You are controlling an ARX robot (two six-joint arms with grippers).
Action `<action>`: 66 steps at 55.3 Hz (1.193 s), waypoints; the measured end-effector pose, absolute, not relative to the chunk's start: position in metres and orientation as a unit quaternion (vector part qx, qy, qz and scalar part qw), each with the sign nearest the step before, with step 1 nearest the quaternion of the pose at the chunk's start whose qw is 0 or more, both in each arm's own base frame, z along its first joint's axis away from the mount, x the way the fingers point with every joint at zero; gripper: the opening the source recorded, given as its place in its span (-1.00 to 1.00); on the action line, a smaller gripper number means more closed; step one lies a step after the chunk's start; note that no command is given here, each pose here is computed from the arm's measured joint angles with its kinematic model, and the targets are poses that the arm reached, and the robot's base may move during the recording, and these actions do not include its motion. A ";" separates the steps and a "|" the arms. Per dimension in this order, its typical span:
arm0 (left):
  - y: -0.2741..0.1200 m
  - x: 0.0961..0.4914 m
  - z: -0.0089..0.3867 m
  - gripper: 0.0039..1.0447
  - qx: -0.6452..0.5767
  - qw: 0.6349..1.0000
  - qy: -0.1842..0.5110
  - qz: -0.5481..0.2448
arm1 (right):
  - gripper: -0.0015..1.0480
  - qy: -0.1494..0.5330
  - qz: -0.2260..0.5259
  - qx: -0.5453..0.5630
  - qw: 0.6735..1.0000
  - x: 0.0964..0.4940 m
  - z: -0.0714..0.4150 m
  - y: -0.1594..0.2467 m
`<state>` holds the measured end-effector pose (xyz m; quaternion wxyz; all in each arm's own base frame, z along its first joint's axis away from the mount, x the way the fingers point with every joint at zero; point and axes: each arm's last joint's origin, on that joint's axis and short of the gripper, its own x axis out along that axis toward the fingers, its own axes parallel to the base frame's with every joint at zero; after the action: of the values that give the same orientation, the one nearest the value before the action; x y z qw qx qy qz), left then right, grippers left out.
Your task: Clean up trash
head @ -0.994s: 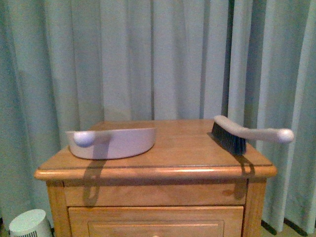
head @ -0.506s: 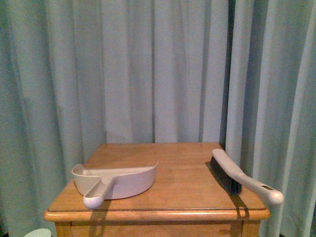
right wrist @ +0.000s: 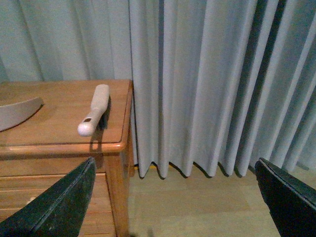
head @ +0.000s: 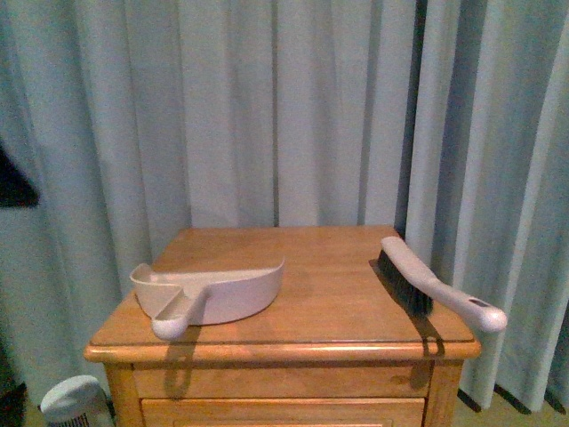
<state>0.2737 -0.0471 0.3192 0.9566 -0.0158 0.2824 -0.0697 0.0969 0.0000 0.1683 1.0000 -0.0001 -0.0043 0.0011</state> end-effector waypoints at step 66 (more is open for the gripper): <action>-0.140 0.397 0.227 0.86 0.033 0.907 0.415 -0.056 | 0.86 -0.004 0.001 0.000 1.000 0.097 0.168 0.000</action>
<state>0.3974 -0.1395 0.2265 0.9074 0.0332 0.4152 -0.0562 0.0969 0.0000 0.1683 1.0000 -0.0001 -0.0043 0.0013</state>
